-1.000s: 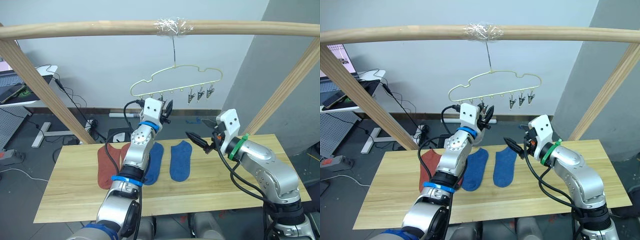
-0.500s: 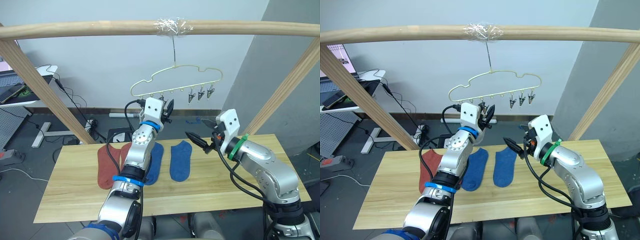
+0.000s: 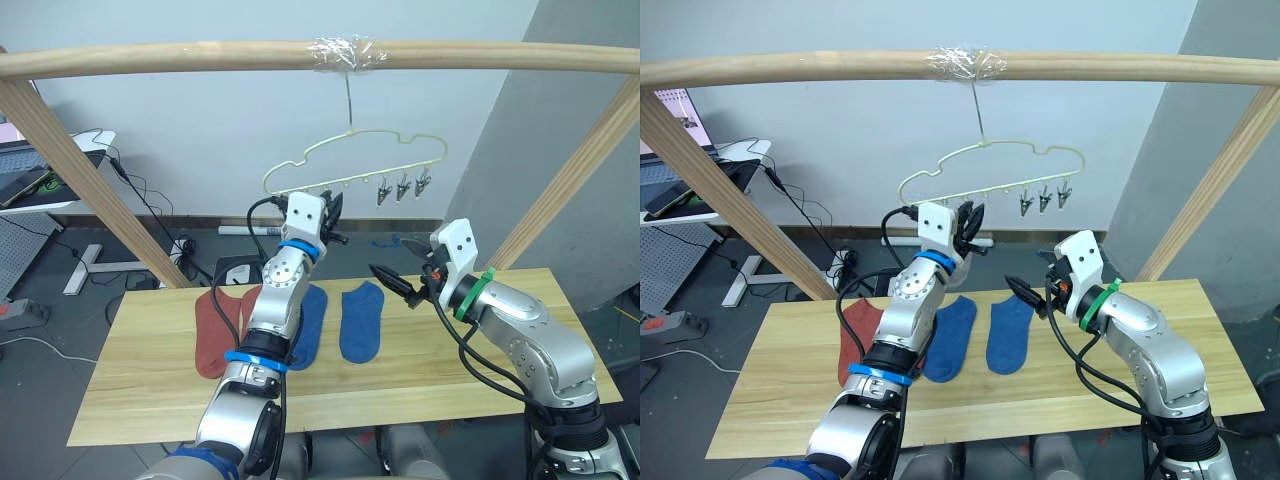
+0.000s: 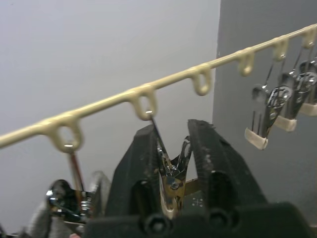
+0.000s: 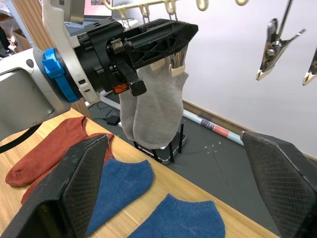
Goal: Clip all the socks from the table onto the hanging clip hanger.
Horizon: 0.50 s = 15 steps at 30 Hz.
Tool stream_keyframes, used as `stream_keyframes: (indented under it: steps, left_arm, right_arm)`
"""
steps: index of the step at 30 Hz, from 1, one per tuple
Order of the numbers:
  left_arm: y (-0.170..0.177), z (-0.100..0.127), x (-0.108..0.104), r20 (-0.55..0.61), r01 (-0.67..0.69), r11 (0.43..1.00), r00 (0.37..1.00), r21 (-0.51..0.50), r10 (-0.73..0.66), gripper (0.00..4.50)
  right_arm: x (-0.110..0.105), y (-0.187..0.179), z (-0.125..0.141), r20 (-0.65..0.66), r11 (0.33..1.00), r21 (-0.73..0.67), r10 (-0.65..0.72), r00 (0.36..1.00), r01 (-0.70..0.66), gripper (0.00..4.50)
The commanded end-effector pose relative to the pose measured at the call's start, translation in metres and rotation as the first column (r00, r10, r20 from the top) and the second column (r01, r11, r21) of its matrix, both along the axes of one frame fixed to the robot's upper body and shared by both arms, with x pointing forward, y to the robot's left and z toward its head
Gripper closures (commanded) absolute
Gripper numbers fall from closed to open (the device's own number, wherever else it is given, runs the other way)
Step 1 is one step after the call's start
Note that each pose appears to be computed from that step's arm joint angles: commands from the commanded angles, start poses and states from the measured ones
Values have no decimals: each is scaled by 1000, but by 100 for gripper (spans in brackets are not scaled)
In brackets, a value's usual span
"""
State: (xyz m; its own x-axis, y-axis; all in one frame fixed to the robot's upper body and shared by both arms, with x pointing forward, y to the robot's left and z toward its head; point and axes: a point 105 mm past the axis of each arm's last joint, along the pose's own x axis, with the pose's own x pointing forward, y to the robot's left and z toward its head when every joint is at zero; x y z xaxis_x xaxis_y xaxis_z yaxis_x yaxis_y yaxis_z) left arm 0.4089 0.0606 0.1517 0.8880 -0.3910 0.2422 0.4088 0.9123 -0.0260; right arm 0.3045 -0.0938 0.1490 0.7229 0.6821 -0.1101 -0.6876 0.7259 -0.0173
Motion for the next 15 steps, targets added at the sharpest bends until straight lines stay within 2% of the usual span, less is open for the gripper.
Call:
stream_keyframes:
  steps: [1,4,6,9,15]
  left_arm:
    - [-1,17,-3,55,12,999,998,-31,-10,437]
    - [-1,16,-4,50,10,999,999,-31,-9,449]
    - [0,16,-4,43,11,1000,999,-28,-10,449]
    - [2,15,-5,20,16,999,1000,-35,-15,449]
    - [9,16,-15,-16,73,996,997,-48,-74,449]
  right_arm:
    - [-1,4,11,45,1000,17,15,999,-16,0]
    - [2,3,4,30,1000,-5,0,1000,0,0]
    - [12,0,-13,-8,996,-70,-54,999,53,0]
    - [26,5,-42,-17,978,-205,-55,998,50,0]
    - [45,40,-110,-154,925,-367,46,987,-100,0]
